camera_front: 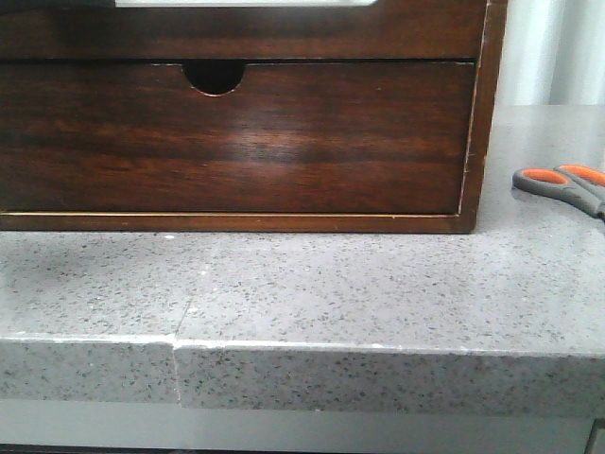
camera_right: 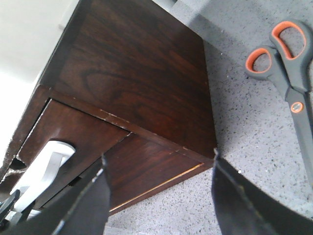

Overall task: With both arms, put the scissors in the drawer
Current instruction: 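Grasp the white drawer handle with the left gripper and pull it open, then lower the right gripper over the grey-and-orange scissors and grasp them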

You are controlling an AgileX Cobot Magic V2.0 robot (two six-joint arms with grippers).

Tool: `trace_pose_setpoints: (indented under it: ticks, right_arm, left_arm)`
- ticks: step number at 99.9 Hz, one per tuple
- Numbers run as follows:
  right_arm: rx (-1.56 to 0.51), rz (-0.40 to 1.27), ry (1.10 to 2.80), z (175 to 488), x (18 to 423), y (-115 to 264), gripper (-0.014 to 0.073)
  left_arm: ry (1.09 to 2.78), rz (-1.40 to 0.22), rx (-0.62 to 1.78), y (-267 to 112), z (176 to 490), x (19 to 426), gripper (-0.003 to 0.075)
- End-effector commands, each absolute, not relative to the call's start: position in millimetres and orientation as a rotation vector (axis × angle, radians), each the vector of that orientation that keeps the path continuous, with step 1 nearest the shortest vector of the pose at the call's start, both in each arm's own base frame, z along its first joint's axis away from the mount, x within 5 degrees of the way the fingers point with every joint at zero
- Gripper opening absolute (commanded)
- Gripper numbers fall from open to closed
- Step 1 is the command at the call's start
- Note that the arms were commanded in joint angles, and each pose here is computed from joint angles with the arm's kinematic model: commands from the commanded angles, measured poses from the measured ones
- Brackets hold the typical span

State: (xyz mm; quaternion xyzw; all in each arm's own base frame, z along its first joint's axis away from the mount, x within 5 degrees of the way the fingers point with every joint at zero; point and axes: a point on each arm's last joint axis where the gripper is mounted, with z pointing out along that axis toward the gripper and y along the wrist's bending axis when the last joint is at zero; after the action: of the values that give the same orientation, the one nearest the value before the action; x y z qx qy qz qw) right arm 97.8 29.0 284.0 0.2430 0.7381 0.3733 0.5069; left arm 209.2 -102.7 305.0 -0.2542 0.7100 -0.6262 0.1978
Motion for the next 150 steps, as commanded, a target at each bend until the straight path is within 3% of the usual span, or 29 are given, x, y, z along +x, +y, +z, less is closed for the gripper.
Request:
trace_pose_setpoints:
  ticks: [1,71,99,109,124,129,136,150]
  right_arm:
    - [0.574,0.882,1.722,297,101,27,0.0394]
    - [0.579,0.870,1.699,298,102,25,0.0394]
    - [0.561,0.850,1.709,298,102,25,0.0394]
    - [0.543,0.840,1.731,296,101,26,0.0394]
    - [0.533,0.852,1.766,294,100,28,0.0394]
    - [0.532,0.853,1.770,294,100,28,0.0394]
    - [0.531,0.854,1.772,294,100,28,0.0394]
    - [0.530,0.855,1.774,294,100,28,0.0394]
  left_arm:
    - [1.892,-1.784,-0.592,-101,330,198,-0.0020]
    - [1.828,-1.850,-0.584,-82,337,102,-0.0020]
    - [1.815,-1.819,-0.499,-79,341,84,-0.0012]
    - [1.811,-1.819,-0.495,-79,342,83,0.0106]
    - [1.809,-1.817,-0.499,-79,342,83,0.0473]
    - [1.802,-1.806,-0.508,-78,342,84,0.0557]
    - [1.792,-1.772,-0.528,-76,341,86,0.0606]
    - [1.764,-1.638,-0.555,-70,339,91,0.0600]
